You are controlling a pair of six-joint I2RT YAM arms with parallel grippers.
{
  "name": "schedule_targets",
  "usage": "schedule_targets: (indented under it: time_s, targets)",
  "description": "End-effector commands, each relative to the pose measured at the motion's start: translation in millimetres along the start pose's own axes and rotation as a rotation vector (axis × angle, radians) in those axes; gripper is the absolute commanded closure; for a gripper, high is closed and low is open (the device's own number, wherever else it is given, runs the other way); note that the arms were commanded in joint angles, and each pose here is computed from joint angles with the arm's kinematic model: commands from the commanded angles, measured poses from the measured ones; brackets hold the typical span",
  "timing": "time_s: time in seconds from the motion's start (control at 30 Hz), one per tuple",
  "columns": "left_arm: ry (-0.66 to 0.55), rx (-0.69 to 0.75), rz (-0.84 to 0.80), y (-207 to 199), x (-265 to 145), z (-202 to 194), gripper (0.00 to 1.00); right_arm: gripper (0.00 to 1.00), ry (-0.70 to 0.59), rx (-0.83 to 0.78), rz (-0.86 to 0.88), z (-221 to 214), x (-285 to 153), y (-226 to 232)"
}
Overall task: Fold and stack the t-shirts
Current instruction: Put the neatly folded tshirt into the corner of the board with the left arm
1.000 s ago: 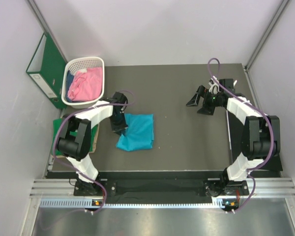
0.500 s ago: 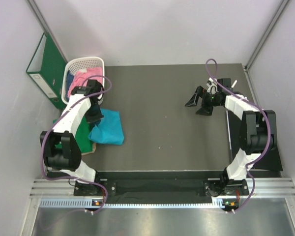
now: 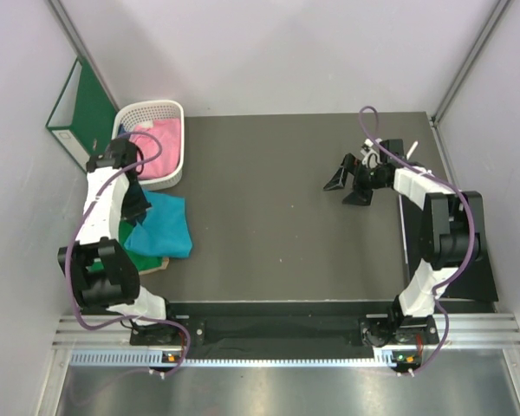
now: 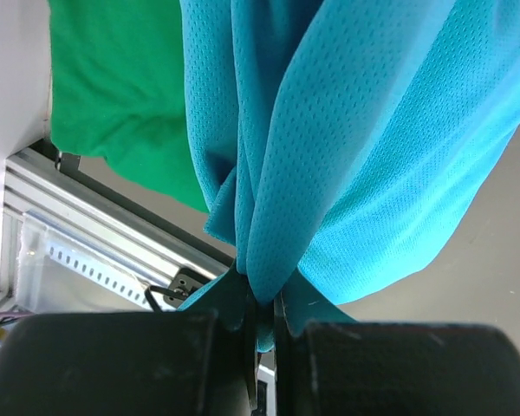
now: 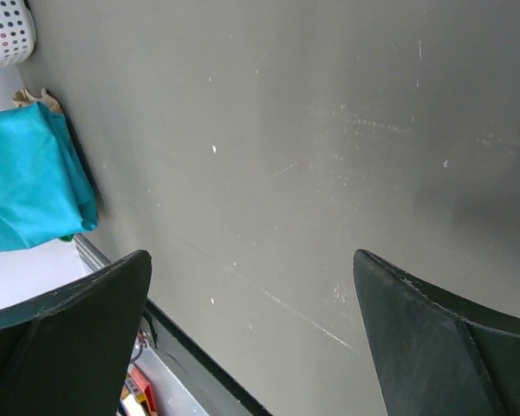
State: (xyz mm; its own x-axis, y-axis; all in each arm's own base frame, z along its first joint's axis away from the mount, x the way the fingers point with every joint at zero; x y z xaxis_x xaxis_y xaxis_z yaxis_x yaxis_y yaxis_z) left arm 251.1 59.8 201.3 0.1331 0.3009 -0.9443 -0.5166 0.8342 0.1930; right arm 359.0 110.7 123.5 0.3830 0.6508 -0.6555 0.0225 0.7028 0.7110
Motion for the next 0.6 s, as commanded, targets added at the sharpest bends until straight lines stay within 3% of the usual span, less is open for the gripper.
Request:
schedule_targets:
  time_s: [0.0,0.3,0.57]
  targets:
    - [-0.065,-0.024,-0.084,16.4,-18.0,8.7,1.00,0.00,-0.017,-0.038,0.038,10.6,-0.8,14.2]
    - [-0.052,-0.064,-0.085,30.2,-13.8,11.9,1.00,0.00,-0.004,-0.030,0.033,9.7,2.0,12.0]
    - [-0.057,-0.138,0.088,63.4,-8.0,11.2,1.00,0.00,0.014,-0.022,0.031,9.3,6.0,11.9]
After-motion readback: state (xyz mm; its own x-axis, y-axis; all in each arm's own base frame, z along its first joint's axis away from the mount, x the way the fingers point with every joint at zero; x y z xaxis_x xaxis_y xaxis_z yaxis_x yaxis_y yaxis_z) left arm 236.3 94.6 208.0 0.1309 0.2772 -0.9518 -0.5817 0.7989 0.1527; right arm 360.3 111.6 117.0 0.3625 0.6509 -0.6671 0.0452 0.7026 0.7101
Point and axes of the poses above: each gripper's point midway between its finger pads, its own x axis out along the fingers, its own y axis along the line the jaws close on, z = x × y, the point moved 5 cm from there along -x, back along the fingers
